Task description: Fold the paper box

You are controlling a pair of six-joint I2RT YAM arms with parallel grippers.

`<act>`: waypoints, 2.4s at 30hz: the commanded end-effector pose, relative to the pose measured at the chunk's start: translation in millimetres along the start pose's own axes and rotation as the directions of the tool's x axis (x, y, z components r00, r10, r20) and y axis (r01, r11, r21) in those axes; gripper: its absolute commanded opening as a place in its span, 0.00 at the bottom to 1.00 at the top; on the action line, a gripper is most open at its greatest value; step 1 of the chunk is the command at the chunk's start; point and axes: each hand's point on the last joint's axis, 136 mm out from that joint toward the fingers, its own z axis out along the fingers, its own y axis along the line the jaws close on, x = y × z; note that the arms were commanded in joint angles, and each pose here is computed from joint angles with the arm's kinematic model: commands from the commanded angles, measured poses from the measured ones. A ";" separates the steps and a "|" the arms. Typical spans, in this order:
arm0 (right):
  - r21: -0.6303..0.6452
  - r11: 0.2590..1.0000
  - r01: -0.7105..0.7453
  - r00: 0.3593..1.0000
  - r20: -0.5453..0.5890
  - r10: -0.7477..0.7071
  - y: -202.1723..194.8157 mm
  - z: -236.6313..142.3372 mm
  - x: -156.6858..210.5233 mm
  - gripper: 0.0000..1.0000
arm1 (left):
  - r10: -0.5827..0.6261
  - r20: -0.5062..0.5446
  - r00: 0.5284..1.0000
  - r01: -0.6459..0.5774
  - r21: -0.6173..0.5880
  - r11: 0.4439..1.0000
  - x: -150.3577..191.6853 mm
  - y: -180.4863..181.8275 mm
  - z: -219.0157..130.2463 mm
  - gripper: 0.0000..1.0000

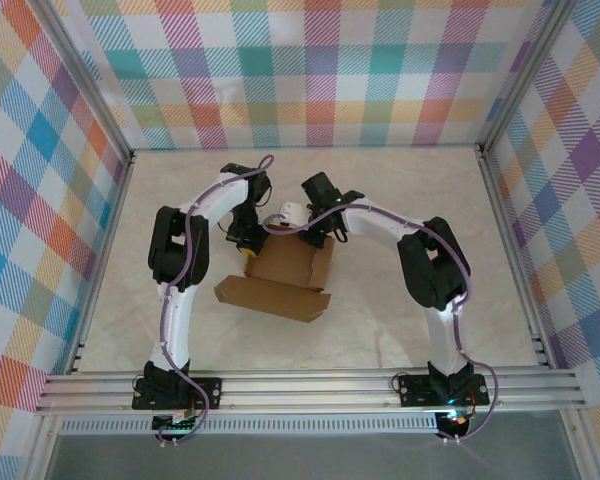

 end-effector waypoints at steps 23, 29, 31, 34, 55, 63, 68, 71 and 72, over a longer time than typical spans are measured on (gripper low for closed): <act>0.116 0.981 -0.153 0.988 -0.006 0.155 -20.1 -13.8 16.0 0.00 | -0.056 0.338 0.939 0.042 0.049 0.998 -13.9 -18.0 -96.7 1.00; 0.203 0.928 -0.312 0.945 -0.041 0.326 -37.9 -18.4 40.4 0.00 | -0.191 0.590 0.785 0.218 0.025 0.976 -19.3 12.7 -161.8 1.00; 0.243 0.888 -0.391 0.910 -0.039 0.412 -45.7 -22.9 50.0 0.00 | -0.229 0.653 0.722 0.271 0.038 0.962 -13.0 22.0 -182.3 1.00; 0.315 0.790 -0.526 0.830 -0.014 0.558 -55.9 -32.3 62.3 0.00 | -0.261 0.706 0.658 0.326 0.045 0.944 -3.7 30.8 -199.4 1.00; 0.277 -0.385 -0.880 -0.253 0.413 0.875 6.8 -63.0 135.9 0.03 | -0.526 0.693 0.493 0.474 0.293 0.830 55.4 1.3 -194.7 1.00; 0.256 -0.282 -0.925 -0.157 0.418 0.895 -4.6 -69.1 122.0 0.58 | -0.596 0.618 0.512 0.485 0.364 0.795 73.3 -40.1 -149.7 0.99; 0.285 -0.141 -0.948 -0.004 0.432 0.902 -9.1 -97.3 120.3 0.81 | -0.594 0.615 0.518 0.495 0.351 0.795 72.0 -46.8 -141.5 0.99; 0.257 0.073 -0.964 0.175 0.399 0.900 -19.8 -112.9 106.8 0.86 | -0.586 0.625 0.516 0.486 0.350 0.801 69.1 -50.9 -140.1 0.99; 0.226 0.156 -0.962 0.234 0.378 0.896 -25.5 -116.9 101.7 0.86 | -0.586 0.627 0.513 0.483 0.354 0.801 67.9 -51.6 -139.6 0.99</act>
